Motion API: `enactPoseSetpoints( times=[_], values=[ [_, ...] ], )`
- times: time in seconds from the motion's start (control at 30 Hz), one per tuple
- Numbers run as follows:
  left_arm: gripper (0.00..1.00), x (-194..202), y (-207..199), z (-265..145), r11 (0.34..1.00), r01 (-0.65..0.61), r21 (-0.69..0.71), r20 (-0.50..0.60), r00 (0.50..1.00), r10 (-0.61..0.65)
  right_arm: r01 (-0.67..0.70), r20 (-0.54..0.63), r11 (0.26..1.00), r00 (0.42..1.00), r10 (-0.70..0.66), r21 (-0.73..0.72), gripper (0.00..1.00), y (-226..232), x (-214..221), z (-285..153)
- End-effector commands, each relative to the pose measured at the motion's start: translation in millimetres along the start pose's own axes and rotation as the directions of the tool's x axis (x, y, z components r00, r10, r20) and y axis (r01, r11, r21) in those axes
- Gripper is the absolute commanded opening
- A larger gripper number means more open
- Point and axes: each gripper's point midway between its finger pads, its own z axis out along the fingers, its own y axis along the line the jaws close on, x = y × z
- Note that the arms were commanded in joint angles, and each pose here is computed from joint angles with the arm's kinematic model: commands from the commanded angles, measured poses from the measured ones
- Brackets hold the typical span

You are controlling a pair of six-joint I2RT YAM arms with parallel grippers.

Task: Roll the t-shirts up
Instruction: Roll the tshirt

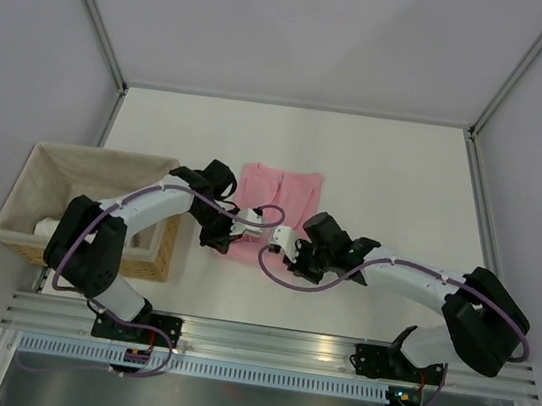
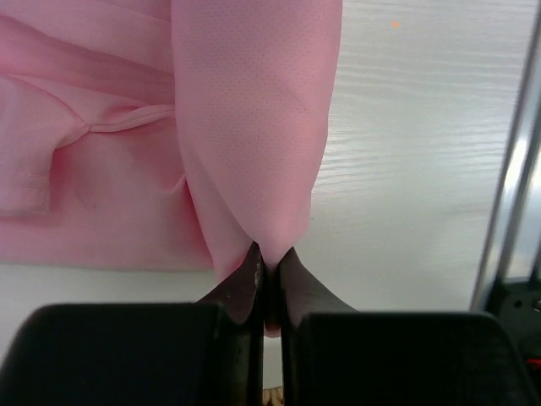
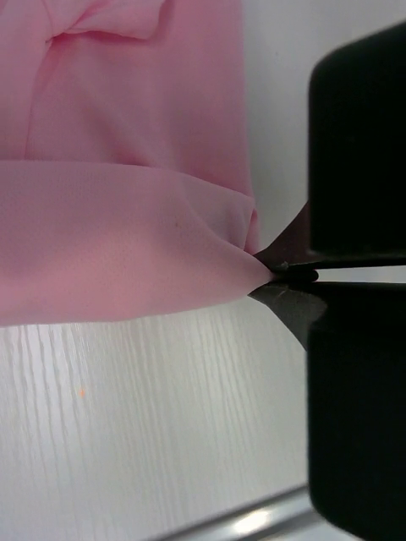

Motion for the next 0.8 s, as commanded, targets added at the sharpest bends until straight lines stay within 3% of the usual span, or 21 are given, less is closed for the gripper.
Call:
enactPoseSetpoints(
  times=[0.0,0.13,0.2,0.33,0.43,0.6,0.7,0.77],
  values=[
    [0.05,-10.2,-39.7,-9.8,0.978,-0.007,0.209,0.063,0.998,-0.007,-0.035,0.06,0.976,0.997,0.049,-0.216,0.0,39.6,-15.8,-28.2],
    [0.15,-10.9,-45.8,-12.0,0.966,0.009,0.257,0.067,0.997,-0.027,-0.127,0.117,0.906,0.975,0.189,-0.405,0.0,52.6,-18.7,-47.3],
    [0.18,-10.9,-43.3,-9.1,0.963,0.029,0.266,0.062,0.997,-0.047,-0.178,0.111,0.9,0.965,0.239,-0.397,0.0,42.6,-17.3,-47.2],
    [0.39,-19.2,-23.4,-8.7,0.971,0.082,0.224,0.055,0.994,-0.097,-0.28,0.051,0.849,0.94,0.337,-0.449,0.0,36.6,-13.8,-37.3],
    [0.43,-19.9,-19.2,-8.2,0.974,0.099,0.205,0.052,0.992,-0.112,-0.338,0.04,0.832,0.918,0.395,-0.44,0.0,25.5,-9.5,-34.9],
    [0.38,-14.0,-14.9,-2.2,0.967,0.17,0.188,0.017,0.984,-0.177,-0.383,0.055,0.809,0.89,0.452,-0.447,0.0,16.3,-7.8,-36.7],
    [0.14,-14.5,-12.9,0.0,0.962,0.19,0.193,0.011,0.98,-0.196,-0.438,0.059,0.777,0.854,0.516,-0.452,0.0,8.7,-4.3,-36.1],
    [0.07,-16.0,-7.5,1.3,0.963,0.202,0.18,0.011,0.978,-0.207,-0.468,0.046,0.757,0.837,0.545,-0.457,0.0,5.4,-1.6,-33.4]
  ],
)
